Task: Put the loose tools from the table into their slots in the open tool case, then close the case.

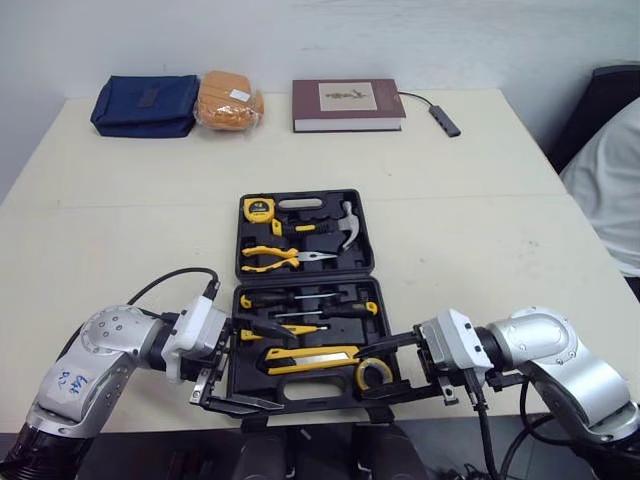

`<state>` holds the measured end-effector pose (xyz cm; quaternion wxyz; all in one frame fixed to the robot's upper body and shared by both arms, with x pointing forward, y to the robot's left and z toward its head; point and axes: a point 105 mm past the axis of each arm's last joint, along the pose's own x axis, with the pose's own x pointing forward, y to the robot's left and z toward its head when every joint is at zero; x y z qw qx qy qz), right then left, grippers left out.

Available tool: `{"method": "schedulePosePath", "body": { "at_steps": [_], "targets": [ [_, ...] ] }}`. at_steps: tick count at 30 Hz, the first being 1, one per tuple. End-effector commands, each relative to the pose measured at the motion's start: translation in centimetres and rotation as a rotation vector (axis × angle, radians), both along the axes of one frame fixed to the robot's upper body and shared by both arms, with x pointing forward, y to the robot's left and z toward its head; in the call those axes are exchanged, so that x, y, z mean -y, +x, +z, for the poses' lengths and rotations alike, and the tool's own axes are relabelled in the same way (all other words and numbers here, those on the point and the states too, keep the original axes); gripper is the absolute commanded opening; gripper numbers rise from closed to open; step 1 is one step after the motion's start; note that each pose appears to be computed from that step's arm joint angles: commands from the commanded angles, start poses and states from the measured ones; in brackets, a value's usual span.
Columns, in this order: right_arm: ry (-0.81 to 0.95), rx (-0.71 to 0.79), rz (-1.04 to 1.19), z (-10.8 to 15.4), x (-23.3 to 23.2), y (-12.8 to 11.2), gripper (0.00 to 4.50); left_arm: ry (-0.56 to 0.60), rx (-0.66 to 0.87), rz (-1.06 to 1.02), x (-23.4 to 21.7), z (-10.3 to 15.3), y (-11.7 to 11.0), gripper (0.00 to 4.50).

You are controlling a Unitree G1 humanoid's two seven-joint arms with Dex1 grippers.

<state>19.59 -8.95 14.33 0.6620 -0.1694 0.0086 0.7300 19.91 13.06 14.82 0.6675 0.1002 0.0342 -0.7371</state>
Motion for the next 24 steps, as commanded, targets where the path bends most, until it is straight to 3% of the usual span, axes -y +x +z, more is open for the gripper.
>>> {"method": "schedulePosePath", "body": {
  "at_steps": [1,2,15,24],
  "targets": [
    [0.003,0.040,0.004,-0.6,0.3,-0.1,0.49,-0.004,0.027,-0.004,-0.1,0.3,0.2,4.50],
    [-0.004,0.040,0.003,-0.9,0.3,-0.1,0.01,-0.004,0.028,-0.003,-0.2,0.3,0.2,4.50],
    [-0.050,0.036,-0.044,-4.8,0.4,1.0,0.01,-0.001,0.035,0.012,-0.3,0.2,0.5,4.50],
    [-0.180,-0.106,-0.112,-9.0,1.8,1.0,0.01,-0.024,0.054,0.064,-1.1,0.6,0.6,4.50]
  ]
}}
